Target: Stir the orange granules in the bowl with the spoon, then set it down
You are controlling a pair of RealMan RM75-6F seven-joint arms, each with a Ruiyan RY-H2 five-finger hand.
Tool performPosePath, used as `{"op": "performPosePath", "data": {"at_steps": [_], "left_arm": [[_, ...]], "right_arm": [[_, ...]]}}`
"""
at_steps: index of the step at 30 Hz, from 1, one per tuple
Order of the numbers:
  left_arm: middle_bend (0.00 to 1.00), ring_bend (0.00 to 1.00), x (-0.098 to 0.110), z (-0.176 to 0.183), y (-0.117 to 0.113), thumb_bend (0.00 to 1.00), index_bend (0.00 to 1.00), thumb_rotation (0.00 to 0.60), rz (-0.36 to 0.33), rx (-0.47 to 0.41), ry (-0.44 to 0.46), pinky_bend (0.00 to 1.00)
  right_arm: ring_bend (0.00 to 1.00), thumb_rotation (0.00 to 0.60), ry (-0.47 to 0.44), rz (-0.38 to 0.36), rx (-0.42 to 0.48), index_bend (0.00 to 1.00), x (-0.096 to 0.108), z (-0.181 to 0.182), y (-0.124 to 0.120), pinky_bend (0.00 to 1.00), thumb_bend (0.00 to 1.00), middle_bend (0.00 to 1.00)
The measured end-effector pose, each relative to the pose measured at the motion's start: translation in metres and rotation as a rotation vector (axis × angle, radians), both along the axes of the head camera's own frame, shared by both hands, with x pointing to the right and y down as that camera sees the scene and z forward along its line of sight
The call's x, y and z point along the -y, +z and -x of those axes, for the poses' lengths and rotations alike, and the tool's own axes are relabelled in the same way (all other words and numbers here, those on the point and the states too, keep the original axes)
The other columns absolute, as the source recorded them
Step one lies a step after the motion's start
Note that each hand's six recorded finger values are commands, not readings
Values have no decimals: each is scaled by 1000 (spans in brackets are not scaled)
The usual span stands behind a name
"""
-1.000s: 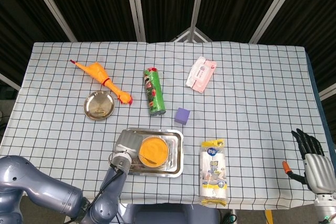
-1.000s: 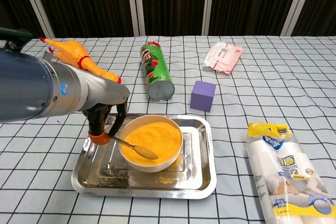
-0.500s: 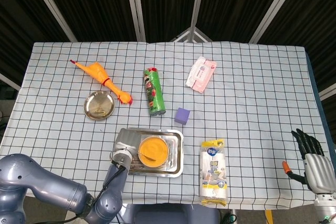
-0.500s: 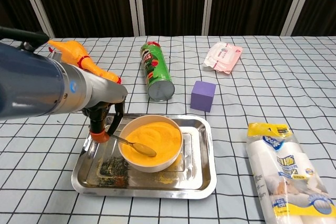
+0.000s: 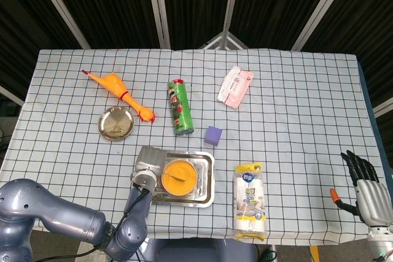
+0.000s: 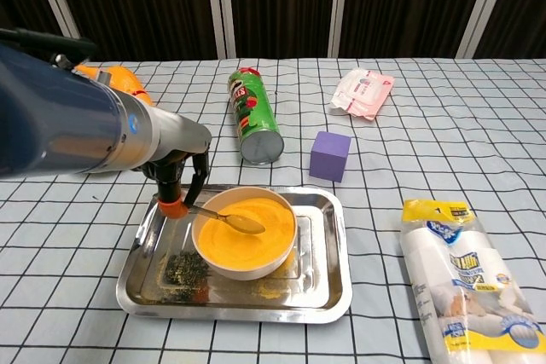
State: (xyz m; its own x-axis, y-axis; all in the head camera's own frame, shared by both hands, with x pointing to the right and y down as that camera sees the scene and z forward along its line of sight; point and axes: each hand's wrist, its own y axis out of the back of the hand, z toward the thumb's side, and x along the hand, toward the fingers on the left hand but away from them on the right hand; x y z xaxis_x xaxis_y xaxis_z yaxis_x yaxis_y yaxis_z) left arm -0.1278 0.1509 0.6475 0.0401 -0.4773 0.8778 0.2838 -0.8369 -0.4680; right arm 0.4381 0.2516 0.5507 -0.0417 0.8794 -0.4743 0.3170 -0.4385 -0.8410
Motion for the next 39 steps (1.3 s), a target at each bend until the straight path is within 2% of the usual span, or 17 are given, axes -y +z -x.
{"op": "performPosePath", "data": {"at_steps": [10, 18, 24, 39], "left_arm": [[1000, 1000, -6, 8, -13, 949, 799, 600, 28, -1, 25, 970], [1000, 1000, -11, 14, -14, 949, 800, 600, 95, 51, 29, 971], [1000, 1000, -6, 7, -14, 950, 802, 600, 132, 97, 45, 971], [1000, 1000, 7, -9, -16, 950, 804, 600, 127, 207, 87, 972]], "right_arm": [[0, 600, 0, 0, 2, 0, 0, 1, 0, 0, 404, 0], [0, 600, 3, -2, 1, 0, 0, 1, 0, 0, 405, 0], [0, 600, 5, -4, 6, 0, 0, 0, -1, 0, 405, 0], [0, 600, 6, -6, 19, 0, 1, 2, -1, 0, 405, 0]]}}
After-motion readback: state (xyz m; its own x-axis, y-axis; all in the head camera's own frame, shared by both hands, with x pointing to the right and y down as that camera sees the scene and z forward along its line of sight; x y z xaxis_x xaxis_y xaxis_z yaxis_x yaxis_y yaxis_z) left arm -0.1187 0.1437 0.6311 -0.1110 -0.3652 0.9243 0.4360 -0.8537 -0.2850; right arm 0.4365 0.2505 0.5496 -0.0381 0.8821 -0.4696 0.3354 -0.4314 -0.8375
